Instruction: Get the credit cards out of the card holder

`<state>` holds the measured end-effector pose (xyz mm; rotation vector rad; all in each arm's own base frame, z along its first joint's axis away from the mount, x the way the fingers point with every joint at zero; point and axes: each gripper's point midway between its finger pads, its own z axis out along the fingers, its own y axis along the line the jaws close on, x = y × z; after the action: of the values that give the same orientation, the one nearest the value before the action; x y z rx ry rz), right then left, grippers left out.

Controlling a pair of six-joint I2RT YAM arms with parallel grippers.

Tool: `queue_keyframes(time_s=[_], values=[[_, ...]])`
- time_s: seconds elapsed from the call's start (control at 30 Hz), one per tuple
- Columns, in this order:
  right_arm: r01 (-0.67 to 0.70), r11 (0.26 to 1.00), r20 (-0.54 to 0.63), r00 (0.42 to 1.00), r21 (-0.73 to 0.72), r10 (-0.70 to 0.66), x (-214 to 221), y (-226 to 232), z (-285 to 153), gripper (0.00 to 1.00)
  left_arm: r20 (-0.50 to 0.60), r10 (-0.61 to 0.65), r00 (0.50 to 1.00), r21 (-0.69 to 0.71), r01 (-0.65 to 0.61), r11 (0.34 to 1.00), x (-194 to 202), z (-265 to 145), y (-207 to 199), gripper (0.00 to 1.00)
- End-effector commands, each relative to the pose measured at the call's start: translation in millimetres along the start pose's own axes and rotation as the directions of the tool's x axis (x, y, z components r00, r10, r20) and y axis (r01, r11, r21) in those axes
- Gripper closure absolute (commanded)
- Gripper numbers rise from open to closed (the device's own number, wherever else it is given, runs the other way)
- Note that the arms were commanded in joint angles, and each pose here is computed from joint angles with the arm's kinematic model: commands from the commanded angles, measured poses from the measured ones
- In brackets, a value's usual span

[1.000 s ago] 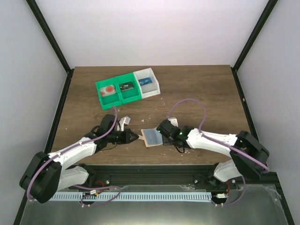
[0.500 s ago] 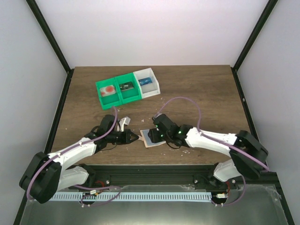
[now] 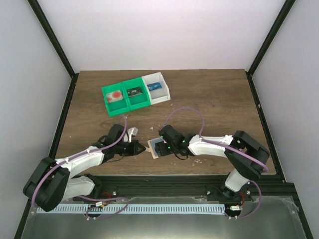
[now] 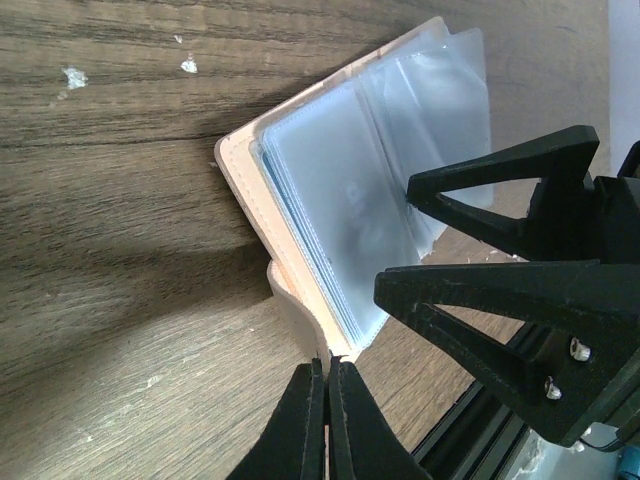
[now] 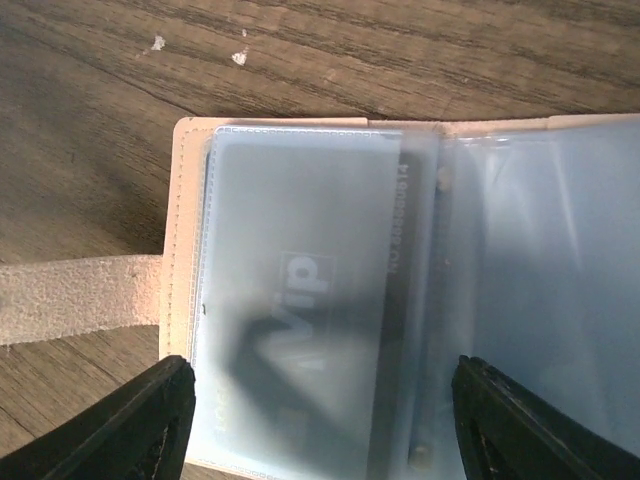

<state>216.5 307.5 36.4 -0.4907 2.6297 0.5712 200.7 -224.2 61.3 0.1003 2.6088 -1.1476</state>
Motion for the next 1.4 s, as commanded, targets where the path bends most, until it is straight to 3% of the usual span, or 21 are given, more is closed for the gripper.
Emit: queue_keyframes(time_s=[0.0,0.37,0.97,1.37], values=[[0.013,1.0,-0.008,1.0,-0.008,-0.013,-2,5,6,0.28,0.008,0.021,1.0,0.012,-0.021,1.0,-1,2,0,1.0],[0.061,0.998,0.008,0.998,0.021,-0.061,-11,15,-6,0.33,-0.004,0.035,0.999,0.027,-0.035,0.999,-6,2,-8,1.0],[0.089,0.995,-0.023,0.996,0.033,-0.088,-1,13,11,0.32,0.023,0.064,0.998,0.043,-0.065,0.997,-12,-8,-20,1.0],[0.088,0.979,-0.016,0.996,0.183,-0.087,0,-16,11,0.53,0.018,0.076,0.997,0.038,-0.077,0.996,-12,-12,-23,1.0]])
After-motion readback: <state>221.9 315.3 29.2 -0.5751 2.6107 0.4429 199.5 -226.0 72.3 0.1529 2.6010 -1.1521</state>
